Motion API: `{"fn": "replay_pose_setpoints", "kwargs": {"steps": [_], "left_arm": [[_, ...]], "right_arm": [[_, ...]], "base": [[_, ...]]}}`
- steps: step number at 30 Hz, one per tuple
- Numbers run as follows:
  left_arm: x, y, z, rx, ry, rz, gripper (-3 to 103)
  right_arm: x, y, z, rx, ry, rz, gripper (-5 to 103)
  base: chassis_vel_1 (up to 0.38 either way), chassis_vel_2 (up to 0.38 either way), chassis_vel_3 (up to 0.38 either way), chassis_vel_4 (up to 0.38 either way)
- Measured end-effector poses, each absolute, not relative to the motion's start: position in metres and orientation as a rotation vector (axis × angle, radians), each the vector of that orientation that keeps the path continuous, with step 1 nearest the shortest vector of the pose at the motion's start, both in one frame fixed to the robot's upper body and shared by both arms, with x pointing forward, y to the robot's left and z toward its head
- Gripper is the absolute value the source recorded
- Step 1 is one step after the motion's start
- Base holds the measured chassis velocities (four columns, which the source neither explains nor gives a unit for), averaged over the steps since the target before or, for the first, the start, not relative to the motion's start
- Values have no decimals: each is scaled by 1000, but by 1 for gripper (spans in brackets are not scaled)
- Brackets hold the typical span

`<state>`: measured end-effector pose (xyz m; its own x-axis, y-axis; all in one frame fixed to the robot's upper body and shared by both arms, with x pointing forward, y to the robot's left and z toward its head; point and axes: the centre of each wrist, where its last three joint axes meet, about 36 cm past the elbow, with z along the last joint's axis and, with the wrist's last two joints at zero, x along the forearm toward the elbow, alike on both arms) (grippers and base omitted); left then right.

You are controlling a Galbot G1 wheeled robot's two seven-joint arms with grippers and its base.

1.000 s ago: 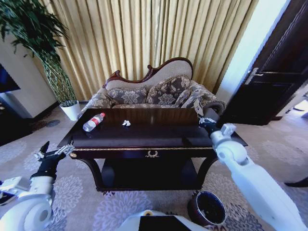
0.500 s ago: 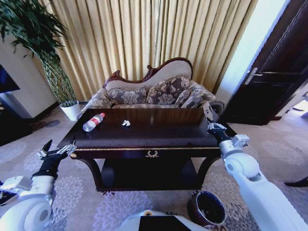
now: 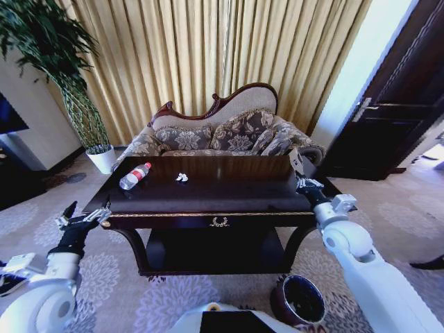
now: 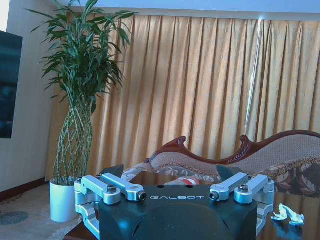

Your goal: Move to the front of the table and place the trash on the table into the trash bin.

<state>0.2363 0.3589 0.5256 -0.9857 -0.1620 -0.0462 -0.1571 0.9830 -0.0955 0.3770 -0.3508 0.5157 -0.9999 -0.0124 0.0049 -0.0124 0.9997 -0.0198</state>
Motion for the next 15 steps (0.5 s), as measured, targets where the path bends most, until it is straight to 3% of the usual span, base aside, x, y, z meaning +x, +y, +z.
{"fn": "replay_pose_setpoints", "kwargs": {"steps": [15], "left_arm": [[235,358,526,-236,3078,-139,100]], "right_arm": [[377,-351,511,-19,-3128,16,0]], "base": [[42,-32,-32,35]]}}
